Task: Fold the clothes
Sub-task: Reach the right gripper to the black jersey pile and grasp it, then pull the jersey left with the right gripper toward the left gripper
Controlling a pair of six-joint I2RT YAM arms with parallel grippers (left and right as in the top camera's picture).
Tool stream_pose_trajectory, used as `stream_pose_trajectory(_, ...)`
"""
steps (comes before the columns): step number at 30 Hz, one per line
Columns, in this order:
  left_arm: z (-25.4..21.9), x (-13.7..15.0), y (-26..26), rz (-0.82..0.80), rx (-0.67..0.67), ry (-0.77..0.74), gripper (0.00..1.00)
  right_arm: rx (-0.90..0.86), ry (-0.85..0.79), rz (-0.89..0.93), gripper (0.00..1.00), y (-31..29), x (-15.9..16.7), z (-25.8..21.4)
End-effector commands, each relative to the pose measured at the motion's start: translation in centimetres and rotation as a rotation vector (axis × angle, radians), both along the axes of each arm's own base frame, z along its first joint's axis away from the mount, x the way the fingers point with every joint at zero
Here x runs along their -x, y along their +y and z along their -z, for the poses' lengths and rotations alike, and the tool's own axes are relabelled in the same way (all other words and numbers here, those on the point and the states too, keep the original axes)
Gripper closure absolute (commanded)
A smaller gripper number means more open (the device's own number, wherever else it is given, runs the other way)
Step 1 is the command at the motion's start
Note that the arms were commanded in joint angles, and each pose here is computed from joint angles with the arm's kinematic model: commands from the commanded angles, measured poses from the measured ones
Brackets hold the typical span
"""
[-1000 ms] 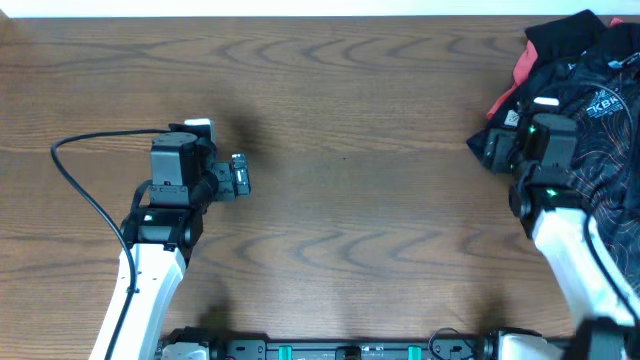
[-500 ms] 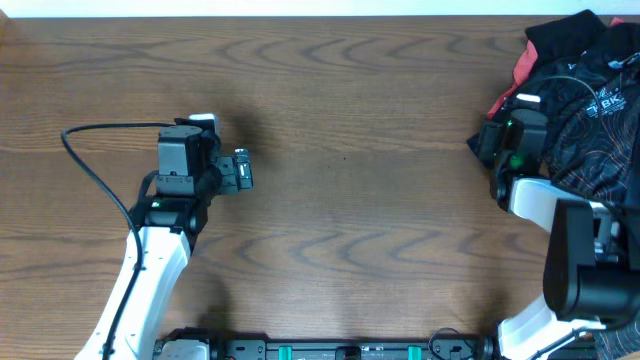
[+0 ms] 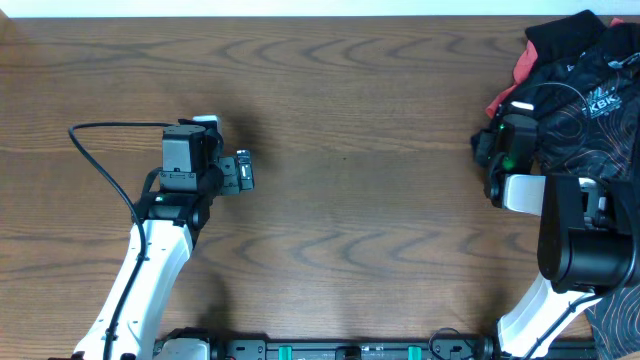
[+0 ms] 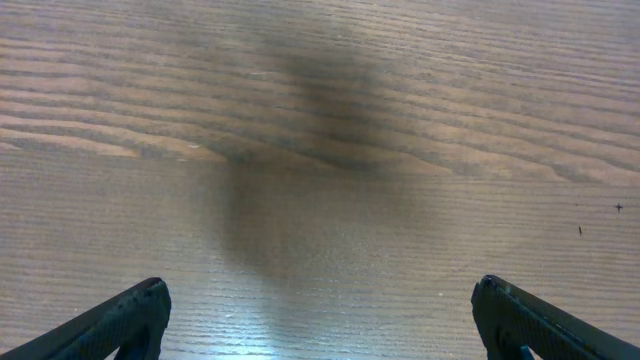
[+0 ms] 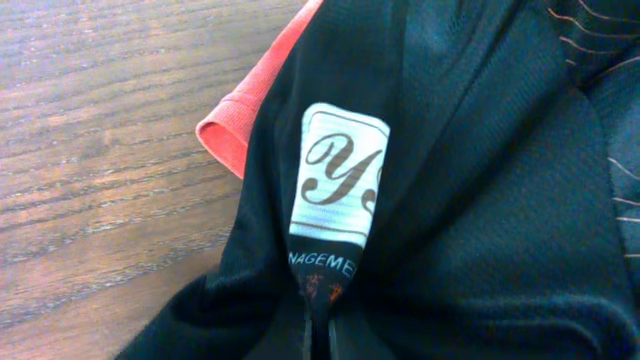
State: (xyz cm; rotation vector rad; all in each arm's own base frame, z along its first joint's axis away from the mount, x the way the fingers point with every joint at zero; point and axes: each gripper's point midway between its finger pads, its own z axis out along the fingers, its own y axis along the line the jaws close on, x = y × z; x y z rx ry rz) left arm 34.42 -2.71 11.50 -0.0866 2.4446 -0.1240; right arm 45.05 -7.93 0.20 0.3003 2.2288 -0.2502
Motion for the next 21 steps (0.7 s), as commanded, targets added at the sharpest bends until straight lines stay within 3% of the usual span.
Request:
stream_pose_trajectory(1,-0.6,-0.5,-0.1,-0.005,0.012,-0.015,0.02,-0.011,-0.036,0.024,0.99,-0.5,-0.3,-1.6)
stream_pose_trajectory(7,-0.9,-0.8,-0.1,-0.004,0.014,-0.031,0.02,-0.034,-0.200,-0.048,0.99,1.2,-1.3,-9.8)
stream_pose_trajectory(12,-0.9,-0.8,-0.1,-0.004,0.014,-0.032,0.02,-0.203,-0.227,-0.376,0.99,10.0,-0.7,-13.7)
stream_pose_trajectory(17,-0.9,-0.8,-0.1,-0.004,0.015,-0.031,0.02,-0.402,-0.118,-0.788,0.99,22.5,3.6,-13.5)
stream_pose_trajectory(21,-0.9,-0.8,-0.3,0.002,0.022,-0.031,0.02,-0.419,0.008,-1.100,0.96,30.7,9.6,-12.0)
